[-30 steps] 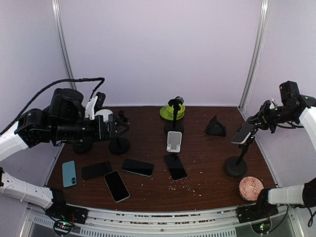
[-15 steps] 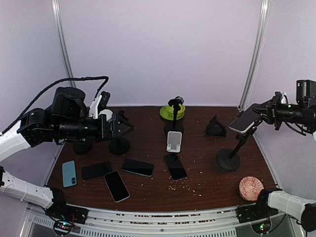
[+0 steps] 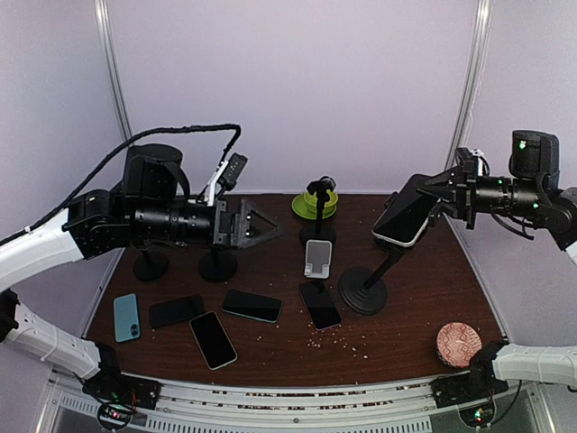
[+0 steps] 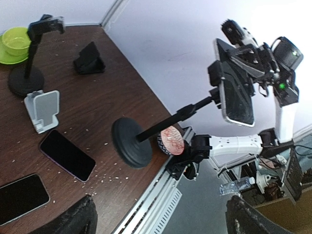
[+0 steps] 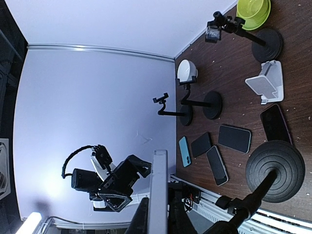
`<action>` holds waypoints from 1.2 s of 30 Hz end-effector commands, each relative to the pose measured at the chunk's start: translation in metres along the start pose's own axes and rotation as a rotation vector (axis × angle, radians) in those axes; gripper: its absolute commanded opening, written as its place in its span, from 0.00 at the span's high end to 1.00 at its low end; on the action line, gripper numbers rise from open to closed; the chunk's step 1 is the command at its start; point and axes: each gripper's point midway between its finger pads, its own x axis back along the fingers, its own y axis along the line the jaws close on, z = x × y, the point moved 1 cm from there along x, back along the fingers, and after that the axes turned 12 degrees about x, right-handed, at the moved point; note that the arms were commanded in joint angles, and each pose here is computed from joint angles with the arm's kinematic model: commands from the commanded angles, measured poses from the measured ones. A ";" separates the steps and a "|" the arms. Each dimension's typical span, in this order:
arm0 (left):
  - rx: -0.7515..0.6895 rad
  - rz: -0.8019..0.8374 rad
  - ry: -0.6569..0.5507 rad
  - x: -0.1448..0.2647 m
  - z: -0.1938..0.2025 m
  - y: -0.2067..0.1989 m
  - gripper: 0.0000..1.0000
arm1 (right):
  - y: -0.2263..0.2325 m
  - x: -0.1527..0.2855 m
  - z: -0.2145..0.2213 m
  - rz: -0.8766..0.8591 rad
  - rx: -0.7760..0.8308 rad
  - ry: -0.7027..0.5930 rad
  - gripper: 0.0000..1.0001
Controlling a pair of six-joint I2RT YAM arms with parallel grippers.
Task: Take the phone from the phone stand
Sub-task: Pick up the phone stand with the phone from the center of the board, then pass from the right arm to the left
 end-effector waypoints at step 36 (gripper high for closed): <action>0.037 0.479 0.110 -0.008 0.010 -0.088 0.49 | 0.188 -0.075 0.051 -0.590 0.230 0.128 1.00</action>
